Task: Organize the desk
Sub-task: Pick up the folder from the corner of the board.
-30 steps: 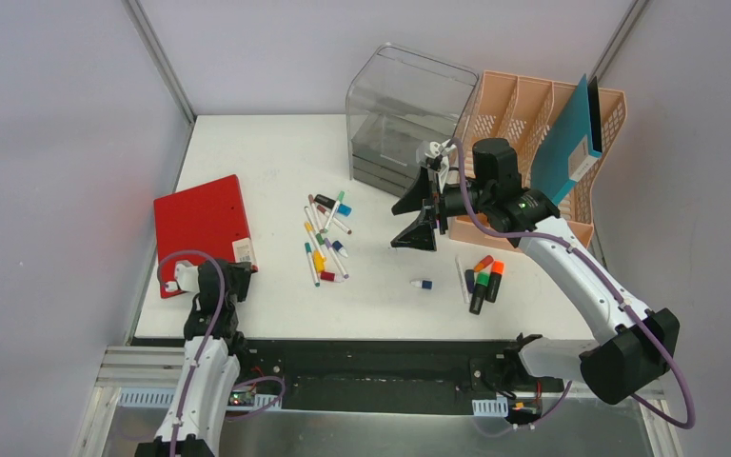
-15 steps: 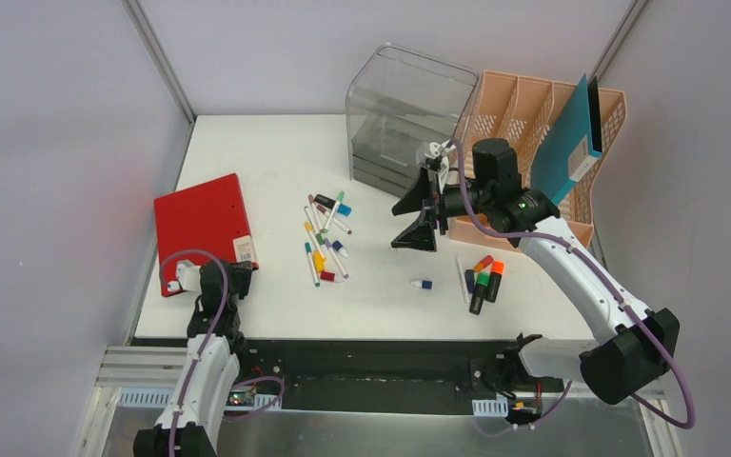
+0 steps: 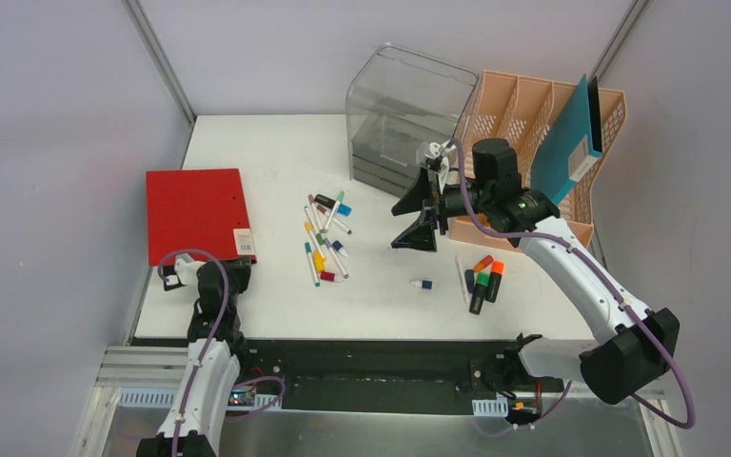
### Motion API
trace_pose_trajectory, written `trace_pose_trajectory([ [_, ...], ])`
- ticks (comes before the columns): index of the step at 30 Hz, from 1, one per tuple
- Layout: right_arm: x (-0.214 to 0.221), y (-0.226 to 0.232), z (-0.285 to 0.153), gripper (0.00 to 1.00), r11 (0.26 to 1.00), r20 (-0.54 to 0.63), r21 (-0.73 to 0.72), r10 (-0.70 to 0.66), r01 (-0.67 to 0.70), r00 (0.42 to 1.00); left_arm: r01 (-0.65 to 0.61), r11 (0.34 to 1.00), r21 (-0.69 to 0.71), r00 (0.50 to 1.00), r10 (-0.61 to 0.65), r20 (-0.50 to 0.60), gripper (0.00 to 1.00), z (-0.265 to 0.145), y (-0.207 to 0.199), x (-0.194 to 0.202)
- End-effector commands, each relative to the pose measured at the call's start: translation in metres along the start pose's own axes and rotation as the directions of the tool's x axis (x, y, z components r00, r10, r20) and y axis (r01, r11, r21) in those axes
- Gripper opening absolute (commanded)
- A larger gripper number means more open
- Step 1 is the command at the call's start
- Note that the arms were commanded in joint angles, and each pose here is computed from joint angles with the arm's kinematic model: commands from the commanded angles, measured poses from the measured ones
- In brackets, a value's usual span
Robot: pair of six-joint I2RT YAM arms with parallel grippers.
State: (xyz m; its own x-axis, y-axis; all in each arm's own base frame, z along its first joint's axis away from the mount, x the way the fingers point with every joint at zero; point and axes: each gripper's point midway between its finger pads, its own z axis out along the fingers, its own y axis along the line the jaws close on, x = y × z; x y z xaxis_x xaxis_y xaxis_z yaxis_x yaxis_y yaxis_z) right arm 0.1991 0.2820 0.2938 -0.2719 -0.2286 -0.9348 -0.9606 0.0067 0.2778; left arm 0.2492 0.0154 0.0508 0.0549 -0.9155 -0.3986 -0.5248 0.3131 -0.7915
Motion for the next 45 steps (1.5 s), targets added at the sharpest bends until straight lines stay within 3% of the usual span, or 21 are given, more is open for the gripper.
trace_pose_trajectory([
  [1,-0.008,0.001,0.001,0.94,0.999,0.027,-0.030,-0.038,0.039,0.999,0.006,0.986,0.167,0.999,-0.001,-0.033,0.00,-0.010,-0.040,-0.001],
  [9,0.000,-0.008,0.013,0.94,0.998,0.036,-0.057,0.042,-0.040,0.998,0.097,0.962,0.256,0.986,-0.058,-0.156,0.00,-0.036,-0.063,0.013],
  [15,0.026,-0.017,0.062,0.94,0.984,-0.026,-0.062,0.163,-0.165,0.986,0.181,0.928,0.325,0.955,-0.087,-0.283,0.00,-0.053,-0.080,0.029],
  [20,0.039,-0.042,0.112,0.94,0.950,-0.060,0.065,0.311,-0.307,0.949,0.222,0.894,0.389,0.921,-0.061,-0.384,0.00,-0.070,-0.101,0.039],
  [25,0.023,-0.064,0.146,0.94,0.904,-0.026,0.140,0.410,-0.403,0.912,0.273,0.862,0.428,0.898,-0.069,-0.434,0.00,-0.085,-0.118,0.039],
  [28,0.021,-0.087,0.165,0.96,0.810,0.032,0.218,0.552,-0.545,0.833,0.288,0.842,0.456,0.897,-0.070,-0.436,0.00,-0.094,-0.129,0.034],
  [32,0.020,-0.098,0.189,0.99,0.686,0.083,0.214,0.697,-0.696,0.712,0.312,0.815,0.487,0.893,-0.077,-0.443,0.00,-0.103,-0.141,0.029],
  [39,0.032,-0.102,0.212,0.99,0.576,0.075,0.287,0.783,-0.766,0.617,0.345,0.795,0.499,0.881,-0.091,-0.465,0.00,-0.109,-0.146,0.029],
  [41,0.035,-0.120,0.214,0.99,0.497,0.161,0.354,0.802,-0.792,0.575,0.352,0.792,0.499,0.877,-0.094,-0.471,0.00,-0.110,-0.146,0.029],
  [45,0.040,-0.129,0.223,0.99,0.425,0.197,0.384,0.830,-0.820,0.522,0.360,0.786,0.502,0.872,-0.094,-0.480,0.00,-0.114,-0.147,0.029],
])
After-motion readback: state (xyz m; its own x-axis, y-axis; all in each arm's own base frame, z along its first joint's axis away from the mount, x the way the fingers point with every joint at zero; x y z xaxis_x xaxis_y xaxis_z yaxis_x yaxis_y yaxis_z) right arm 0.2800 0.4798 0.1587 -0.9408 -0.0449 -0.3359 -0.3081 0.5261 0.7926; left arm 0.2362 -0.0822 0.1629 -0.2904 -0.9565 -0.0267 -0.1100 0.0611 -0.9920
